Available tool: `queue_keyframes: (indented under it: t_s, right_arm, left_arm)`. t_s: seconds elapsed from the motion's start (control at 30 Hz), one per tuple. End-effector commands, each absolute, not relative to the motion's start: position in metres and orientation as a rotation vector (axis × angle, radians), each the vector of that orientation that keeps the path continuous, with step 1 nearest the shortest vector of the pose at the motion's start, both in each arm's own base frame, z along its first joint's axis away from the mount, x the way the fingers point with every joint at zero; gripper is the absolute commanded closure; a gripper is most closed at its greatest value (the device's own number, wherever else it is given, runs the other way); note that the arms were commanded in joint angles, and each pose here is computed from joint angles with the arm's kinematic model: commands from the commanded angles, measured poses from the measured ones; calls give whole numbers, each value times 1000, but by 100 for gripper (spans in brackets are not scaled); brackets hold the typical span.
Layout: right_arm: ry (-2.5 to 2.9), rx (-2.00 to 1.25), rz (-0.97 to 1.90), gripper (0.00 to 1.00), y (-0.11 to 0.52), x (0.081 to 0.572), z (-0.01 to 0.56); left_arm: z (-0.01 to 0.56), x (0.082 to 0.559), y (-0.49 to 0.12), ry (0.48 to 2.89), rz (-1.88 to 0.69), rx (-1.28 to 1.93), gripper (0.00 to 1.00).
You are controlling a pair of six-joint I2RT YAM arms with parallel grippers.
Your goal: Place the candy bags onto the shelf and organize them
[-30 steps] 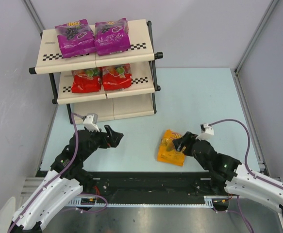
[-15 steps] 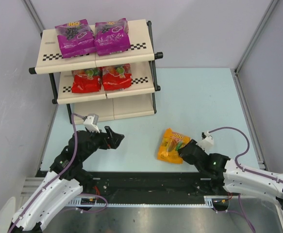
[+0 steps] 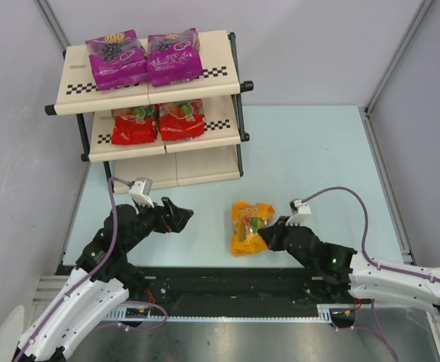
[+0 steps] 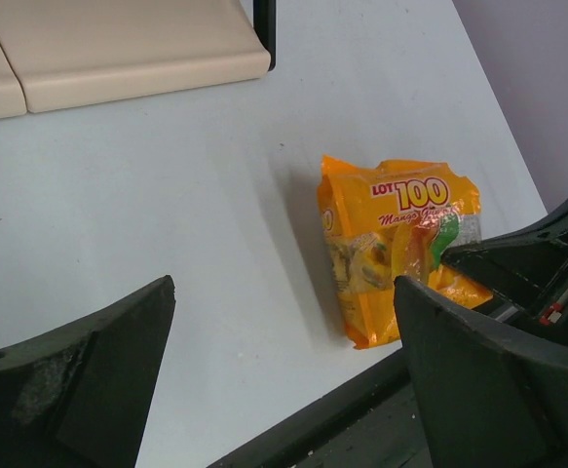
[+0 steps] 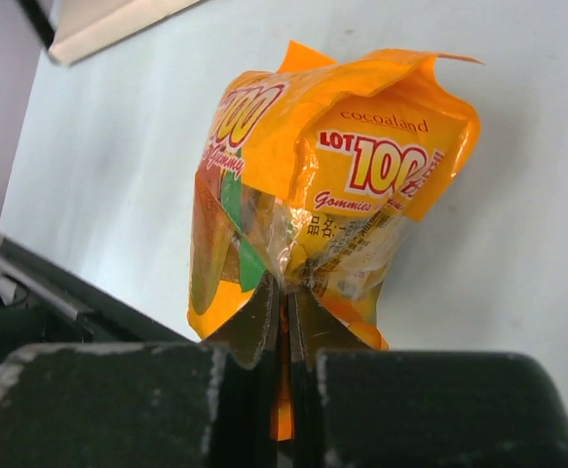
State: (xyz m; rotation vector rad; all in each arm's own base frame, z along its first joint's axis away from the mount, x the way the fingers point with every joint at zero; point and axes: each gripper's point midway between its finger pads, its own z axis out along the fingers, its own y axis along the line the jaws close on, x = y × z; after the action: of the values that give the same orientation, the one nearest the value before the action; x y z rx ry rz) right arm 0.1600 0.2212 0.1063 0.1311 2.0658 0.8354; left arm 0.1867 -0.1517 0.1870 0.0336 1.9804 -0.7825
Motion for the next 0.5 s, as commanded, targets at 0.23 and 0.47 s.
queue_keyframes:
  t_s: [0.23, 0.47]
  right_arm:
    - [1813, 24, 1085, 100, 332, 199, 171]
    - [2000, 175, 1026, 32, 346, 205, 116]
  left_arm:
    - [195, 189, -152, 1951, -795, 15, 2]
    - [187, 190, -152, 1978, -800, -37, 3]
